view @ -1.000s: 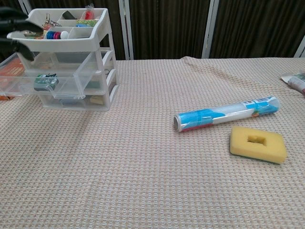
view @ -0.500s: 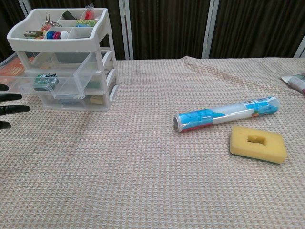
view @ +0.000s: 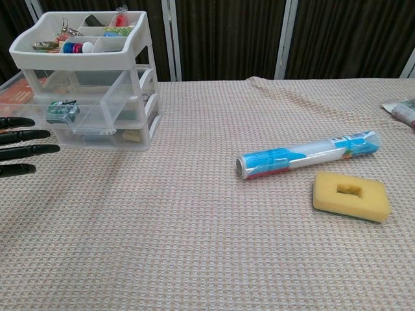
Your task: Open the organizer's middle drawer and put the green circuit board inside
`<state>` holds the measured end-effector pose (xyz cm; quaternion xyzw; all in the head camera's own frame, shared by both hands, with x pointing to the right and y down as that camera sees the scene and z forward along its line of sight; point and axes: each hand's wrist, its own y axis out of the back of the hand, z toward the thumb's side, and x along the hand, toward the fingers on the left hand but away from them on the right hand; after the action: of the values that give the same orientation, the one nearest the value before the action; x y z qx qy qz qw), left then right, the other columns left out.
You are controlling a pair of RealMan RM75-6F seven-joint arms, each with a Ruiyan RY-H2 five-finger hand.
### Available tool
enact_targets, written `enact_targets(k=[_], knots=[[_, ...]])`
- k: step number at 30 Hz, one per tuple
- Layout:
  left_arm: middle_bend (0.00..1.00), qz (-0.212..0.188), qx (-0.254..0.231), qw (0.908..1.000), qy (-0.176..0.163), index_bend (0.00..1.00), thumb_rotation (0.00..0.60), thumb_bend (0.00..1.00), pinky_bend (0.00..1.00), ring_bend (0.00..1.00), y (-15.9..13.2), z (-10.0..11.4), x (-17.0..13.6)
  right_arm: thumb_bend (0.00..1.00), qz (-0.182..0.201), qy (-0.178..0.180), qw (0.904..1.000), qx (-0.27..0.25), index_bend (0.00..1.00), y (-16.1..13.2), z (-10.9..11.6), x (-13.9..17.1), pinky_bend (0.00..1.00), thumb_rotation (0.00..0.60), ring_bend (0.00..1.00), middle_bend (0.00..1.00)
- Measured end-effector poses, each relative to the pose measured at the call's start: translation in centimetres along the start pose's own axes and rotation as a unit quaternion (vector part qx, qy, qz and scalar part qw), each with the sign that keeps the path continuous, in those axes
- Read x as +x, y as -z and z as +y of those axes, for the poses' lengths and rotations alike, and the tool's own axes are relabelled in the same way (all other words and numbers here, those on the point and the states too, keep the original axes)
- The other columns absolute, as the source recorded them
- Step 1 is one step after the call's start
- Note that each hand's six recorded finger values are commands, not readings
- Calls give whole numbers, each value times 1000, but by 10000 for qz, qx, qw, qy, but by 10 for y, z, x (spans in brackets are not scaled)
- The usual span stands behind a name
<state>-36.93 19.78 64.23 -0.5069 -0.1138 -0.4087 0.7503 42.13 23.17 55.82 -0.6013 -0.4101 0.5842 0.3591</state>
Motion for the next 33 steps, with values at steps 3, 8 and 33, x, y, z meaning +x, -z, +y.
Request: enact_targets(k=[3, 8, 33], knots=[[38, 91, -30, 10000, 14, 271, 600, 1000, 90, 0, 5, 1, 13, 0, -18, -11, 10000, -10, 107, 1, 0, 0, 0, 600, 0, 0], [38, 279, -57, 9996, 72, 272, 600, 1000, 90, 0, 14, 3, 30, 1, -13, -18, 10000, -19, 107, 2, 0, 0, 0, 600, 0, 0], [35, 1312, -631, 9862, 785, 251, 600, 1000, 90, 0, 61, -22, 63, 0, 25, -1, 10000, -10, 106, 0, 0, 0, 0, 600, 0, 0]])
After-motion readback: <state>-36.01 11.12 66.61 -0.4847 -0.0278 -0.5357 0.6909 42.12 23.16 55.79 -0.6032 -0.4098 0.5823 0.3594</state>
